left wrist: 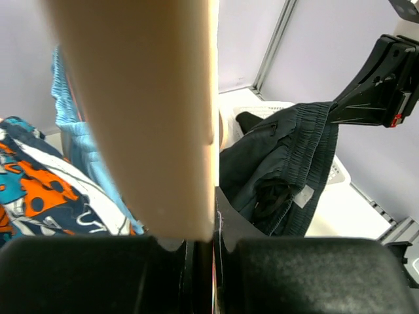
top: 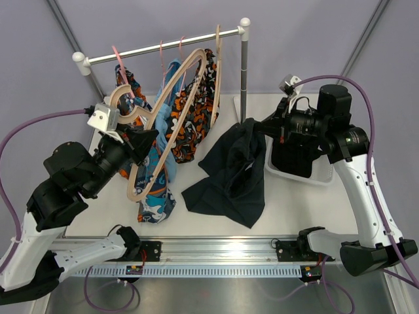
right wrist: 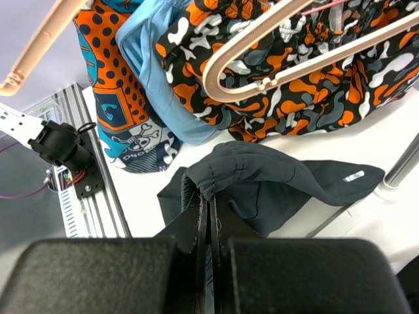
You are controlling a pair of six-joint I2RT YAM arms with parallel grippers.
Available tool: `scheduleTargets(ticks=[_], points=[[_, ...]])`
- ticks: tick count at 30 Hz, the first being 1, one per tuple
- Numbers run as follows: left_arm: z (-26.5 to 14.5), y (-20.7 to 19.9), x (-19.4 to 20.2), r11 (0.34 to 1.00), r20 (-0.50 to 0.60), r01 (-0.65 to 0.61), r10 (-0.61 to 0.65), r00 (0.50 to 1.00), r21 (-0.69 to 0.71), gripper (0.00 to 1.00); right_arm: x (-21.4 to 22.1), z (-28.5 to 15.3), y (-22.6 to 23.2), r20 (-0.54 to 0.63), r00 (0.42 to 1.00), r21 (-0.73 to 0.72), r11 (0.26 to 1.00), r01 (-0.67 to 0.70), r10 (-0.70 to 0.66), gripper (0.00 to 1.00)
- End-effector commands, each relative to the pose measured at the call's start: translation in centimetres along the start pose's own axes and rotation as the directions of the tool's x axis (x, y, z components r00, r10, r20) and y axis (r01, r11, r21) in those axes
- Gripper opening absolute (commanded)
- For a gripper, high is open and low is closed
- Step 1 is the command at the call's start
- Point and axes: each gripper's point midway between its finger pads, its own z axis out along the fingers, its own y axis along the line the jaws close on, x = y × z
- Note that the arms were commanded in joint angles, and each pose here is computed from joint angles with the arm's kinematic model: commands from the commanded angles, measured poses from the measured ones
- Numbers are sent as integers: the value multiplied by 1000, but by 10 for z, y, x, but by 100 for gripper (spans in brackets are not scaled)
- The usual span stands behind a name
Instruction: Remove the shorts from the hanger
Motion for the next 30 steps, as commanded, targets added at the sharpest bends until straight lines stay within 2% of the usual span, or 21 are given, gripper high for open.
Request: scheduleTargets(ticks=[1,11,24,27,30], points=[[-10,6,-26,1000,70,-9,11,998,-30,0,2,-1,-1,2,999,10,999,32,-32,0],[-10,13,-18,998,37,-28,30,999,-63,0,18,2,-6,-28,1000,14,1000,12,-12,0],[11,17,-3,992,-26,-62,60,998,-112,0,36,5,-9,-61,998,11,1000,-14,14,0],[20,18,3,989,-52,-70,64,997,-132,0,47,8,-12,-89,996,10,1000,-24,25,0],[32,16,8,987,-86,-83,72,994,-140,0,76,12,-22,-165,985,27,999,-47,51,2]])
